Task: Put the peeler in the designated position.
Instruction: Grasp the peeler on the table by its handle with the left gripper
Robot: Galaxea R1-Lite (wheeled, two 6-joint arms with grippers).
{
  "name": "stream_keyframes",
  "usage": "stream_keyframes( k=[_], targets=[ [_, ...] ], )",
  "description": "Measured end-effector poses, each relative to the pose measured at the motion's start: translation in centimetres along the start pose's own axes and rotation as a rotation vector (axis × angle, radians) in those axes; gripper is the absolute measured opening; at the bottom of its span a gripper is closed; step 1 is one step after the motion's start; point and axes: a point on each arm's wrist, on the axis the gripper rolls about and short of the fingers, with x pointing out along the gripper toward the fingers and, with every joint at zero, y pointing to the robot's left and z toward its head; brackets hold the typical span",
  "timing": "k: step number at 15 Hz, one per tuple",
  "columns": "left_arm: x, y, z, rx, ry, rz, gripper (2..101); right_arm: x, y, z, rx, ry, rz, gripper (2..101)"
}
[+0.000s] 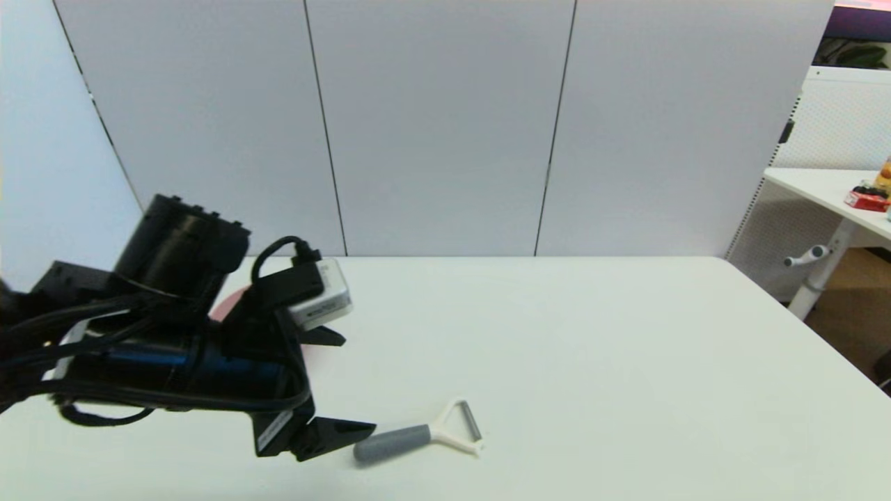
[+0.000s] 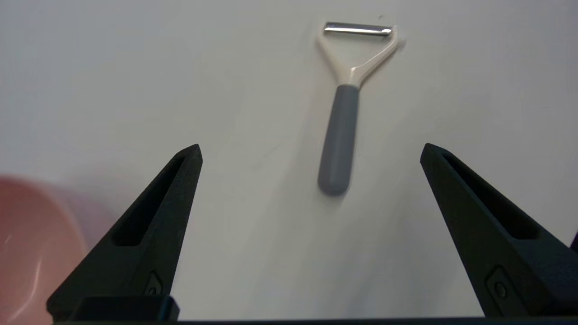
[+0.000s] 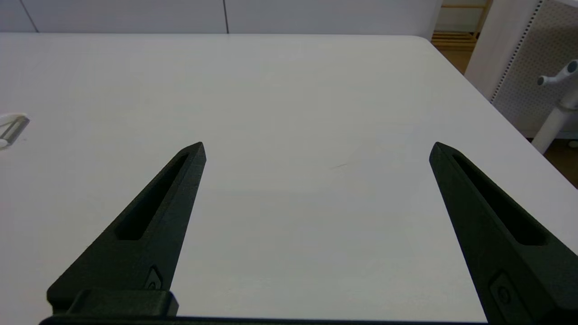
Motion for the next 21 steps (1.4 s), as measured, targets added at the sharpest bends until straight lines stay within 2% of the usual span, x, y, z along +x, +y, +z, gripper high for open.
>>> stream_keyframes(
  k=[4,8,14,21],
  targets=[
    [3.4,-0.6,1.2,-0.01,0.199,-0.15,97.9,0.0,0.0,0.0,0.0,0.0,0.0,98.0],
    [5.0,-0.9,0.4,-0.031,0.353,-0.197,97.9,0.0,0.0,0.0,0.001,0.0,0.0,98.0],
    [6.8,0.1,2.2,-0.033,0.387,-0.213,97.9,0.0,0.0,0.0,0.0,0.0,0.0,98.0],
    [9.3,0.3,1.5,-0.034,0.459,-0.214,97.9,0.0,0.0,0.0,0.001,0.0,0.0,98.0]
  ],
)
